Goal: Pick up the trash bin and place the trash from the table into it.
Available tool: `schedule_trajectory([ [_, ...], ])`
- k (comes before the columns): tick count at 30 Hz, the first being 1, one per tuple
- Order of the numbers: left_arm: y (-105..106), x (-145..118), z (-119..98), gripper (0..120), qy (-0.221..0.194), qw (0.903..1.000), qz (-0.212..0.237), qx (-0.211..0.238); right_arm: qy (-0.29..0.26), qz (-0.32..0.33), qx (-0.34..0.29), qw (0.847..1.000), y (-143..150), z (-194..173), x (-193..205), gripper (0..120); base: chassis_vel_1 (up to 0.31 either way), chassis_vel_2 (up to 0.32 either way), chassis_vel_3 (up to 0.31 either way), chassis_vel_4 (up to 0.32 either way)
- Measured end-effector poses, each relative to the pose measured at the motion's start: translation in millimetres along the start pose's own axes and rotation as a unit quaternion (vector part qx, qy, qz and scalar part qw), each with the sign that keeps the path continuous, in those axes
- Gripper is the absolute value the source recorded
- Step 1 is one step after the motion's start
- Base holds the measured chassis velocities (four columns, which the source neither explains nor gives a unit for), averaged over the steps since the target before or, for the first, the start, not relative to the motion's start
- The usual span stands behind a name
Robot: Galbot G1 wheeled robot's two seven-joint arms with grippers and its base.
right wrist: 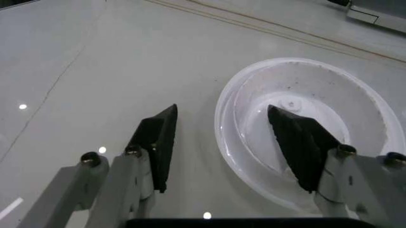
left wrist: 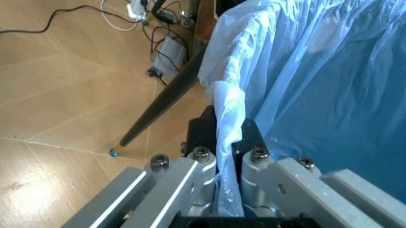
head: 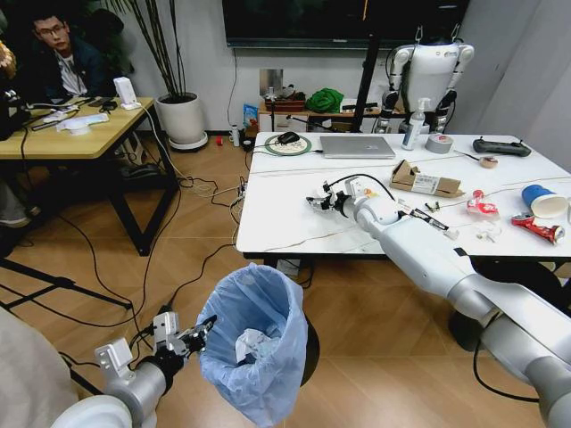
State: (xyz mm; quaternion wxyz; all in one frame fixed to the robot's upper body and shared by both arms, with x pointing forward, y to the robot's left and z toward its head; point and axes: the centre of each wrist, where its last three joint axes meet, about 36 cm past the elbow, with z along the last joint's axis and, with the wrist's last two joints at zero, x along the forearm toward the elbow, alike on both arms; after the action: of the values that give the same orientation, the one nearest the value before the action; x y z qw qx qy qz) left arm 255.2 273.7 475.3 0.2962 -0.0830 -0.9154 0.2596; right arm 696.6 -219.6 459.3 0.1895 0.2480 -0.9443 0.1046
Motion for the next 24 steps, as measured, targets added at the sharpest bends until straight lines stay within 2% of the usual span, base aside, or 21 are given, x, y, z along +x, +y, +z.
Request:
schedule_trajectory([
  [1, 0.0, 0.0, 0.0, 0, 0.0, 1.0, 0.0, 0.0, 0.0, 0.0, 0.0, 1.0, 0.0, 0.0, 0.0, 52, 0.0, 0.0, 0.0, 0.0],
  [2, -0.1, 0.0, 0.2, 0, 0.0, 1.0, 0.0, 0.0, 0.0, 0.0, 0.0, 1.0, -0.7, 0.4, 0.8, 46, 0.0, 0.0, 0.0, 0.0],
  [8, -1.0, -0.4, 1.6, 0, -0.001, 1.0, 0.001, 0.003, 0.001, 0.001, 0.001, 1.0, -0.9, 3.1, 4.1, 22, 0.0, 0.0, 0.0, 0.0],
  [9, -1.0, -0.4, 1.6, 0, -0.001, 1.0, 0.001, 0.003, 0.001, 0.001, 0.001, 1.0, -0.9, 3.1, 4.1, 22, 0.0, 0.0, 0.0, 0.0],
  [14, -3.0, -1.9, 2.0, 0, 0.0, 1.0, 0.006, 0.003, 0.006, 0.002, 0.003, 1.0, -5.7, 9.0, 13.7, 2, 0.0, 0.0, 0.0, 0.0],
  [24, -5.1, -3.8, 2.1, 0, 0.003, 0.9999, 0.013, 0.0, -0.006, -0.004, -0.015, 1.0, -5.6, 4.3, 27.8, 0, 0.0, 0.0, 0.0, 0.0],
])
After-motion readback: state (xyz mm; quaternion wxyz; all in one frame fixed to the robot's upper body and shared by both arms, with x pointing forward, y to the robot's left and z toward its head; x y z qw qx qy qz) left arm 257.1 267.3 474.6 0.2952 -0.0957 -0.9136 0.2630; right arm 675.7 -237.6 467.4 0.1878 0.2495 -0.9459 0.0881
